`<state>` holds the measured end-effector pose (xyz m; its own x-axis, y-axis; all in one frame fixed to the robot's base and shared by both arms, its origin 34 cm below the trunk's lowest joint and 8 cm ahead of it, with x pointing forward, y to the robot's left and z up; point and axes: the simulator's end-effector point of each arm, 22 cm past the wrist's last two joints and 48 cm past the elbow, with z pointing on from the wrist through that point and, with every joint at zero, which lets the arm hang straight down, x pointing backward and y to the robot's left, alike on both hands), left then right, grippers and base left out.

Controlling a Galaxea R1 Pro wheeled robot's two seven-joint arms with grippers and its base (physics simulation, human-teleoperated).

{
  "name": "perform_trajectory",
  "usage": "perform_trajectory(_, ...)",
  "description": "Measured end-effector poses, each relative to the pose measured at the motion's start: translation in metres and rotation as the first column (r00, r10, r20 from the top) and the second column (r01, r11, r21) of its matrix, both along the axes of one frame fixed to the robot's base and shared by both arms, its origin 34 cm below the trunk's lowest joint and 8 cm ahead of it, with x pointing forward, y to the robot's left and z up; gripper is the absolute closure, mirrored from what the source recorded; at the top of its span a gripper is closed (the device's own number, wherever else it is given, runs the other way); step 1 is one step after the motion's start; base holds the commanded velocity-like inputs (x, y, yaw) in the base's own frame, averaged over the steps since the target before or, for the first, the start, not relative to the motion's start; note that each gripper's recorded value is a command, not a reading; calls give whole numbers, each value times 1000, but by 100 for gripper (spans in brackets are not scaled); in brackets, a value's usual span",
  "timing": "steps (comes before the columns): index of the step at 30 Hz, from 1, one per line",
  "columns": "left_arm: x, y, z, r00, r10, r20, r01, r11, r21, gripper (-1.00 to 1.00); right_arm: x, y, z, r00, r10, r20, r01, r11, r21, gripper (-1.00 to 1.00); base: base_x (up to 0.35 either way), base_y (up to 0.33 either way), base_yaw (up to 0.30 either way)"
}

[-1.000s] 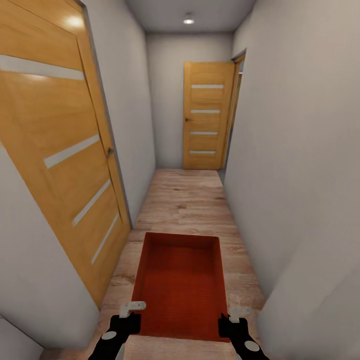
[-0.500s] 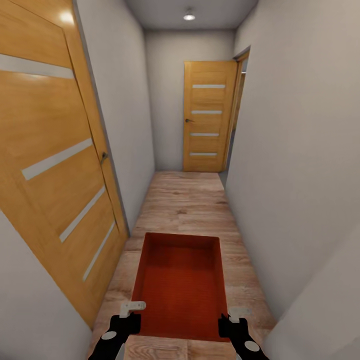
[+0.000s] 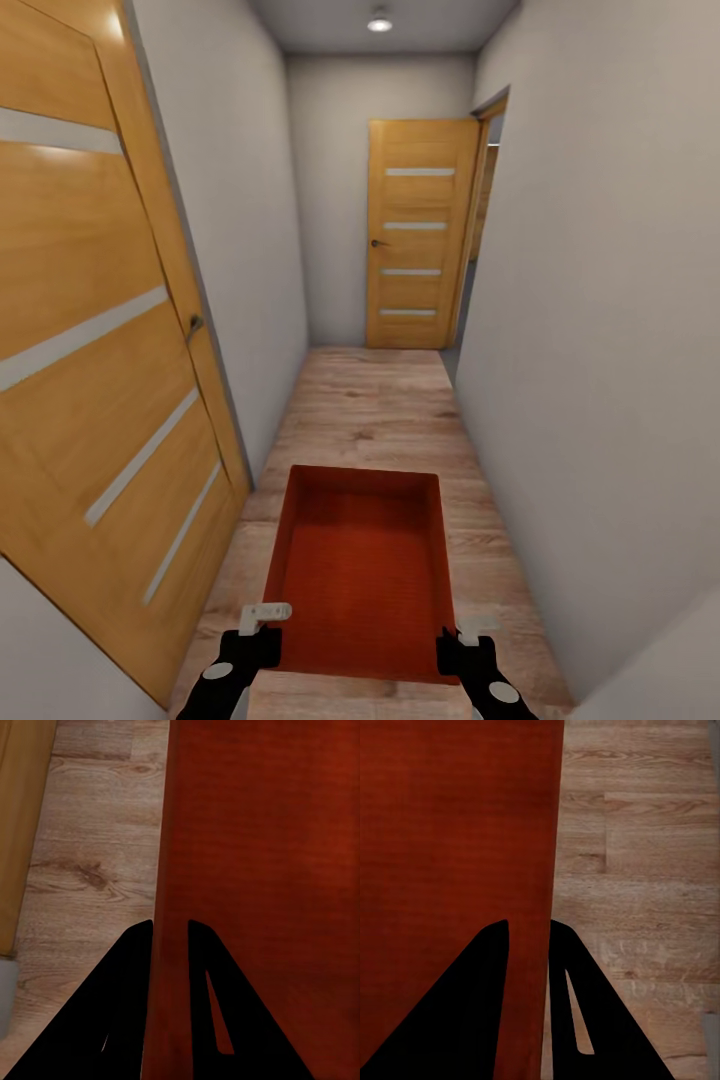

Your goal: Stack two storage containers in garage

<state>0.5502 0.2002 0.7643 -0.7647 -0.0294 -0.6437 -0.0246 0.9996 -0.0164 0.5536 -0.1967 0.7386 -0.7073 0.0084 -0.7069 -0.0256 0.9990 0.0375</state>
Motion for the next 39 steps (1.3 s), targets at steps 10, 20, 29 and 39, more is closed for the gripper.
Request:
perform_trajectory(10, 0, 0, 0, 1000, 0, 0, 0, 1000, 0, 100, 0, 0, 0, 1000, 0, 0, 0, 1000, 0, 100, 329, 0, 0)
perform_trajectory(20, 0, 0, 0, 1000, 0, -1, 0, 1000, 0, 100, 0, 0, 0, 1000, 0, -1, 0, 1000, 0, 100, 328, 0, 0)
perform_trajectory(29, 0, 0, 0, 1000, 0, -1, 0, 1000, 0, 100, 0, 0, 0, 1000, 0, -1, 0, 1000, 0, 100, 328, 0, 0)
perform_trajectory(39, 0, 0, 0, 1000, -1, -1, 1, 1000, 0, 100, 0, 0, 0, 1000, 0, -1, 0, 1000, 0, 100, 328, 0, 0)
